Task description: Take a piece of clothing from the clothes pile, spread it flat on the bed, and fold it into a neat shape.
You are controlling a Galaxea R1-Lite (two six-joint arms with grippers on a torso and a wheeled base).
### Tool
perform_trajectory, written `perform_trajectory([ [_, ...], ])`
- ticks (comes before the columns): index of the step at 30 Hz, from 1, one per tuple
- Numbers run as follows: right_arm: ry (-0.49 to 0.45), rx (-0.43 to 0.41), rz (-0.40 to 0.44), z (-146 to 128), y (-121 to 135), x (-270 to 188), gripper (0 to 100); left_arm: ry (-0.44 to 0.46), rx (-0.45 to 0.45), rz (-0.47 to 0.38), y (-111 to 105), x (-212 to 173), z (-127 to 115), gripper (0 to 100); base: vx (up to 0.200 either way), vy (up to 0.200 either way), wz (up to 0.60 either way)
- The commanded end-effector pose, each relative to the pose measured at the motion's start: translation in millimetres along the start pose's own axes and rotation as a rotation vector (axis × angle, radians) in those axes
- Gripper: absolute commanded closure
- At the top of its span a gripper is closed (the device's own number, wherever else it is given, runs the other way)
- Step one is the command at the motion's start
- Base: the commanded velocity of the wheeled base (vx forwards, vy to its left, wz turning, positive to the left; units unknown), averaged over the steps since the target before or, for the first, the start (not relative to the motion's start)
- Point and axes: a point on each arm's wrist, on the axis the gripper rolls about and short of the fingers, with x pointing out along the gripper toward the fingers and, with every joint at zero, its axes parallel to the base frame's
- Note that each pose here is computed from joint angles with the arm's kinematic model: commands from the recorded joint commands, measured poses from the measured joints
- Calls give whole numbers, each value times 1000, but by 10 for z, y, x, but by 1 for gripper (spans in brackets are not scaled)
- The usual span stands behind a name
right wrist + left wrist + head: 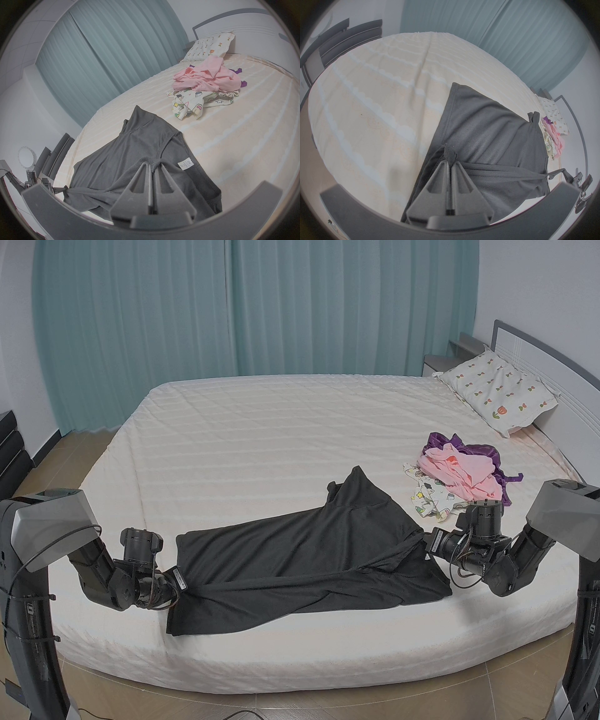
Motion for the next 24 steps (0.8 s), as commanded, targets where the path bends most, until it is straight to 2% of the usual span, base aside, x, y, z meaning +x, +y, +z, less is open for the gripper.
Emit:
perform_trajectory([
  [1,-9,1,1,25,-5,-13,100,-26,-10,-6,4,-137,63,100,0,0,0],
  [6,-23,2,5,56,-12,-65,100,-50,-49,-24,-27,-337,100,100,0,0,0],
  [16,-29,14,23,185,-41,-439,100,-61,-46,-36,7,-827,2,100,0,0,0],
  [24,3,15,37,156,-73,-782,100,-39,-36,-36,110,-1193,-201,100,0,0,0],
])
